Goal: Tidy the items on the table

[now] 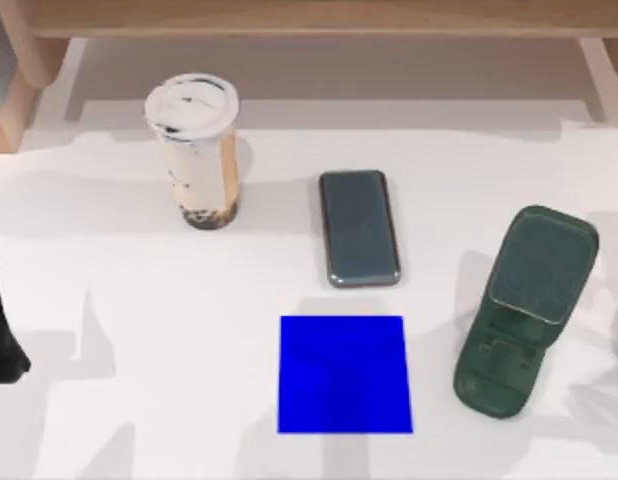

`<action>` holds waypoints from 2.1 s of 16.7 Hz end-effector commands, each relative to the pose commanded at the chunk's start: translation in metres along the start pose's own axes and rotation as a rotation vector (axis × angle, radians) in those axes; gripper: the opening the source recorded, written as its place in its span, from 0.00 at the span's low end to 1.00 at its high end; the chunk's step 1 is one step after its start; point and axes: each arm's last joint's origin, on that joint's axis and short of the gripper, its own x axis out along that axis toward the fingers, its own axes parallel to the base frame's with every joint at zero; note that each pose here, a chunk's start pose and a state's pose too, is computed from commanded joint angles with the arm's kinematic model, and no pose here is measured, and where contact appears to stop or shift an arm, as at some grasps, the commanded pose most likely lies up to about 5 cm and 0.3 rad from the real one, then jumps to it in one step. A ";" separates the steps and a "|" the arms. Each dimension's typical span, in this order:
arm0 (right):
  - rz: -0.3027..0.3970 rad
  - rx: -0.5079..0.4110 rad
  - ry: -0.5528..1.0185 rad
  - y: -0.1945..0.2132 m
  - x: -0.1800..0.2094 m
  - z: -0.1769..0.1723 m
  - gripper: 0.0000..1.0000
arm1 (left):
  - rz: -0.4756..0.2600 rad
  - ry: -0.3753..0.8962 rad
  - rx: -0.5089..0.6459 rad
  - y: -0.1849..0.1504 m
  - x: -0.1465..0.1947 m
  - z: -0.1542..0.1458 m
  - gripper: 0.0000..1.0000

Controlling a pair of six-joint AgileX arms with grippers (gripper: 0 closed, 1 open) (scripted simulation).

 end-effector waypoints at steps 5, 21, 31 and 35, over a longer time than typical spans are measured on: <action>-0.045 0.035 0.297 0.006 0.040 0.039 1.00 | 0.000 0.000 0.000 0.000 0.000 0.000 1.00; -0.070 0.051 0.434 0.007 0.098 0.041 1.00 | 0.000 0.000 0.000 0.000 0.000 0.000 1.00; -0.070 0.051 0.434 0.003 0.145 0.016 1.00 | 0.000 0.000 0.000 0.000 0.000 0.000 1.00; -0.070 0.051 0.434 0.003 0.145 0.016 0.70 | 0.000 0.000 0.000 0.000 0.000 0.000 1.00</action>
